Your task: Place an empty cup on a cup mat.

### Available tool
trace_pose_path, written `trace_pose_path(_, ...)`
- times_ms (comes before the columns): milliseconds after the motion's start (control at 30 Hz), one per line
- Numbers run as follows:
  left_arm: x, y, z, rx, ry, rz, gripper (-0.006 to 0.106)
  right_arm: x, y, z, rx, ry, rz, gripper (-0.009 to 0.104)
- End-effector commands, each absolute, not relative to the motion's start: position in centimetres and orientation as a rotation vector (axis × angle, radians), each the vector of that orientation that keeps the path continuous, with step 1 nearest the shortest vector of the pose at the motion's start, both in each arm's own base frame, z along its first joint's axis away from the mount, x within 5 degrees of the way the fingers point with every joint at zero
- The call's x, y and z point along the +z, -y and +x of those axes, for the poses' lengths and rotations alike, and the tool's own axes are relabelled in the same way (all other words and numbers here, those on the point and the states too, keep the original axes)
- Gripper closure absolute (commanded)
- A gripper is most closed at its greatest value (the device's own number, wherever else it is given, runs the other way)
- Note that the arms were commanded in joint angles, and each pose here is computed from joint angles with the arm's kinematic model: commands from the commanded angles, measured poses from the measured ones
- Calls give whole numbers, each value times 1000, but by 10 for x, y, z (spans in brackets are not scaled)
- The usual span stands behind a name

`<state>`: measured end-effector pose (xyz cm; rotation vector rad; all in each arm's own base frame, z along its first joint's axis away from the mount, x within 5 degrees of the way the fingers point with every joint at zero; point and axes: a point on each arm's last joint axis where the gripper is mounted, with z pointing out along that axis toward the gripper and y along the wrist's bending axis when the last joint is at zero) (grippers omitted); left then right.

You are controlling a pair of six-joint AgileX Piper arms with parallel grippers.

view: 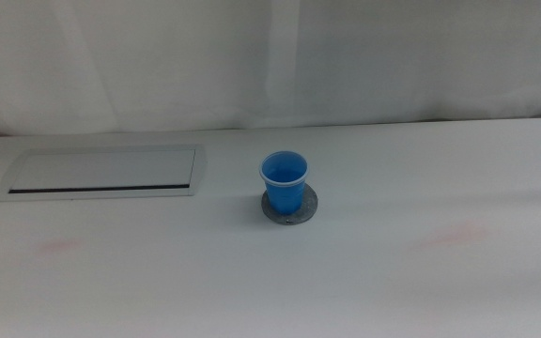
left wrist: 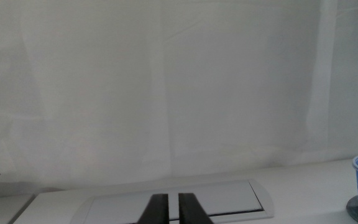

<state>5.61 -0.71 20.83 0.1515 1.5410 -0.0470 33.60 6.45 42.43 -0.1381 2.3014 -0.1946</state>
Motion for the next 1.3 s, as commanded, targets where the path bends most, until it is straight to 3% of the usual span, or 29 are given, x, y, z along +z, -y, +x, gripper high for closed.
trace_pose_path(0,196,7,57,-55,-1560,143,103,423,-44,310,-183,-2244,-102,98)
trace_pose_path(267,196,7,57,-55,-1560,143,103,421,-16,202,-166,-1968,-121,98)
trace_pose_path(433,196,7,57,-55,-1560,143,103,401,-5,137,-148,-1909,-104,98)
trace_pose_path(700,196,7,57,-55,-1560,143,103,367,9,41,-30,-1750,-30,98)
trace_pose_path(867,196,7,57,-55,-1560,143,103,330,11,29,-28,-1754,-33,98)
trace_pose_path(1067,196,7,57,-55,-1560,143,103,274,3,54,-18,-1836,-87,98)
trace_pose_path(1267,196,7,57,-55,-1560,143,103,253,-10,68,121,-1594,-114,98)
